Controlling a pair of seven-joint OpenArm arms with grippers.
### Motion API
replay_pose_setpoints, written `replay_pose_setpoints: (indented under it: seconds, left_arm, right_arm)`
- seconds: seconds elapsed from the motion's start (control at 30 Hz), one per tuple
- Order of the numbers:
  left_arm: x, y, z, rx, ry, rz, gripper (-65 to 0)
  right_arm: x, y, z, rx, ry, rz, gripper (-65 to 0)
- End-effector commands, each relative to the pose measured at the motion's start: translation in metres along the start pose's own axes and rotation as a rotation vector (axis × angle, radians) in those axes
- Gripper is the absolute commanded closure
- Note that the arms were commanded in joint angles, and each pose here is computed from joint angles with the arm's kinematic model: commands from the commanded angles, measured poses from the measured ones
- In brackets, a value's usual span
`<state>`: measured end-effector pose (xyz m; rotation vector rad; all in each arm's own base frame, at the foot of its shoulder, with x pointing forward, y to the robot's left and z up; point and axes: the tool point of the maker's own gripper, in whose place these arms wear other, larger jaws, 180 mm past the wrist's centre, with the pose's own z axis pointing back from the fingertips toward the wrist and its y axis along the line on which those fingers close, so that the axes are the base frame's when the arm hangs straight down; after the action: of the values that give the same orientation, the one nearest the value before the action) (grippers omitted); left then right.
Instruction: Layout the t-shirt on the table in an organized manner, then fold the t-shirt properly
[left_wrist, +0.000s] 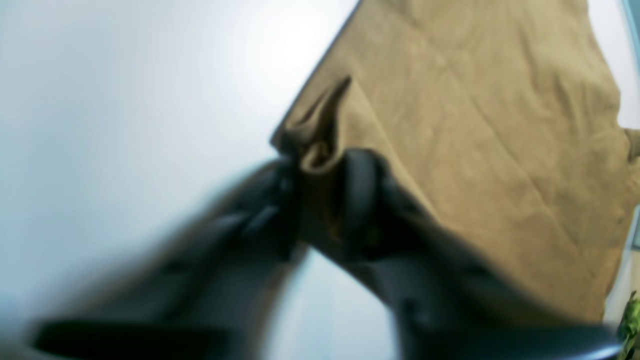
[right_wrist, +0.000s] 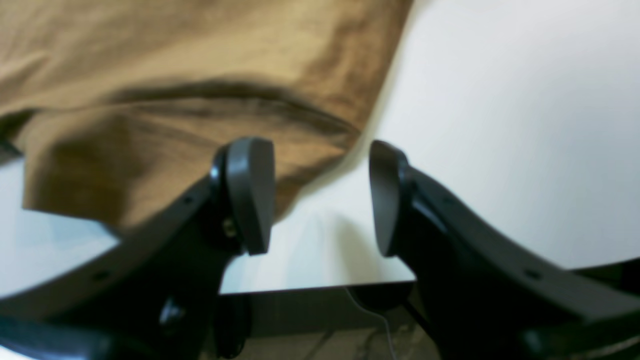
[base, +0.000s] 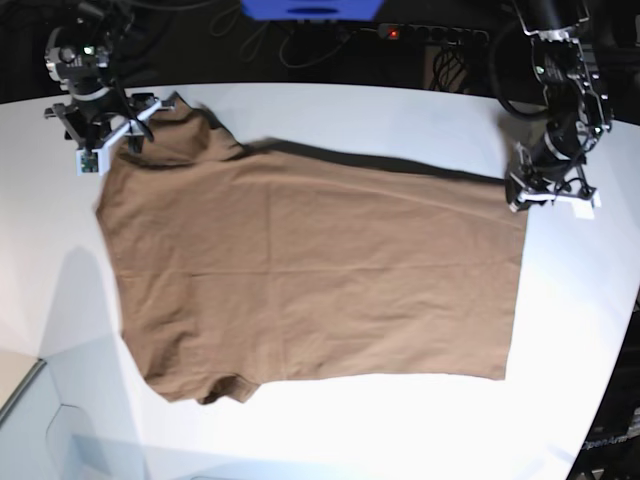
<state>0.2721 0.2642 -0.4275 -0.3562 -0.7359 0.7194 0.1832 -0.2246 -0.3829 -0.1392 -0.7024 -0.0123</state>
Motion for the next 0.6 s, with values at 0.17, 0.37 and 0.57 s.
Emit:
replay_pose_setpoints:
  seconds: [0.17, 0.37, 0.57]
  left_arm:
    - [0.003, -0.018, 0.038, -0.051, -0.057, -0.067, -1.2]
    - [-0.01, -0.026, 0.064, -0.099, -0.048, -0.068, -1.8]
    - [-0.023, -0.017, 0.065, -0.085, -0.005, -0.049, -7.0]
  right_arm:
    - [0.009, -0.002, 0.003, -0.002, -0.037, 0.002, -31.1]
    - [0.009, -0.001, 0.003, 0.001, -0.038, 0.003, -31.1]
    - [0.013, 0.011, 0.001, 0.032, -0.045, 0.017, -31.1]
